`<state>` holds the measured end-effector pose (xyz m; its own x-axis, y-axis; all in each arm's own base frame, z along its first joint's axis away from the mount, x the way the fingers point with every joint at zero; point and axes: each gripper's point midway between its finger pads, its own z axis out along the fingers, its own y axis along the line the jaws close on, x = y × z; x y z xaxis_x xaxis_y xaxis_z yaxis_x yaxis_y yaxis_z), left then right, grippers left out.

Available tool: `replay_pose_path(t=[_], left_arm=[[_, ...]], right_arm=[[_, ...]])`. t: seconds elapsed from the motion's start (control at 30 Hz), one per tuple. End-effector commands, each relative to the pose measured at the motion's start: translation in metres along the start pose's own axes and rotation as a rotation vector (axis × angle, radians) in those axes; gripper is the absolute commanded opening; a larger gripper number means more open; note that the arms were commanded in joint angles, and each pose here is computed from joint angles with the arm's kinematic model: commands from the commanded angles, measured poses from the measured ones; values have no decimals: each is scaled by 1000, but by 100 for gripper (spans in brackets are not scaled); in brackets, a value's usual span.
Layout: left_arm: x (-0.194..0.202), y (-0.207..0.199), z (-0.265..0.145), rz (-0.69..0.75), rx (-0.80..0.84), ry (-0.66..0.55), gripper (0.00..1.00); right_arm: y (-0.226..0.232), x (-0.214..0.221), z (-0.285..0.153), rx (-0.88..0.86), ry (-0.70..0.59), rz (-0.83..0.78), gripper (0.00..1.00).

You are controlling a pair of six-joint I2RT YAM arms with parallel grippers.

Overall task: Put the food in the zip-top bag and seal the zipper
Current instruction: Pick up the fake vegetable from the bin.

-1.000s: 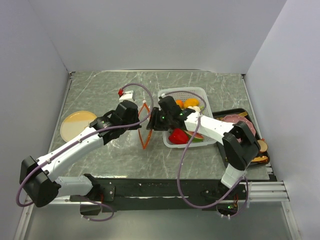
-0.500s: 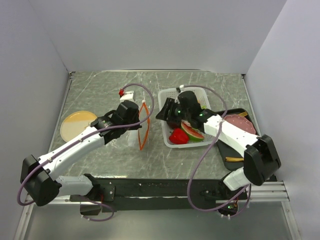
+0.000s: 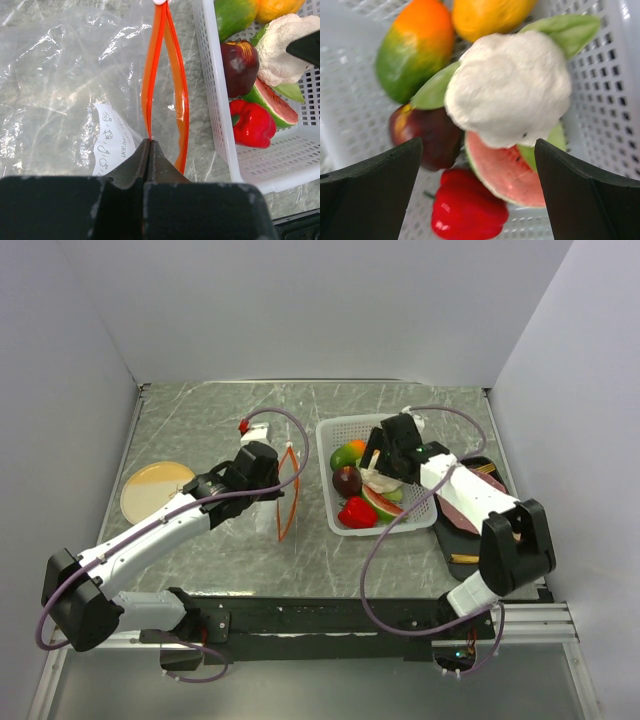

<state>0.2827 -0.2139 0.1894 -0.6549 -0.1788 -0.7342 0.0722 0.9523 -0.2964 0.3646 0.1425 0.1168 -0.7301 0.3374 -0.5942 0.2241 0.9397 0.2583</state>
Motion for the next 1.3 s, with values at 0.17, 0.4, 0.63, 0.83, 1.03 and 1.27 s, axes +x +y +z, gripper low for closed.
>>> replay_pose_path(t=[0.17, 0.4, 0.63, 0.83, 1.03, 1.27], left_arm=[[-11, -7, -7, -26, 41, -37, 1], [-13, -8, -8, -23, 36, -40, 1], [-15, -9, -8, -27, 37, -43, 1], [-16, -10, -7, -22, 37, -41, 1], [-14, -8, -6, -21, 28, -37, 1], [-14, -8, -6, -25, 29, -40, 1]], right_arm=[[-16, -27, 23, 155, -29, -5, 100], [-16, -8, 41, 143, 35, 14, 100], [-13, 8, 48, 107, 95, 9, 84], [-15, 16, 48, 95, 108, 9, 47], [-9, 7, 34, 47, 69, 8, 10], [-10, -15, 4, 38, -18, 0, 0]])
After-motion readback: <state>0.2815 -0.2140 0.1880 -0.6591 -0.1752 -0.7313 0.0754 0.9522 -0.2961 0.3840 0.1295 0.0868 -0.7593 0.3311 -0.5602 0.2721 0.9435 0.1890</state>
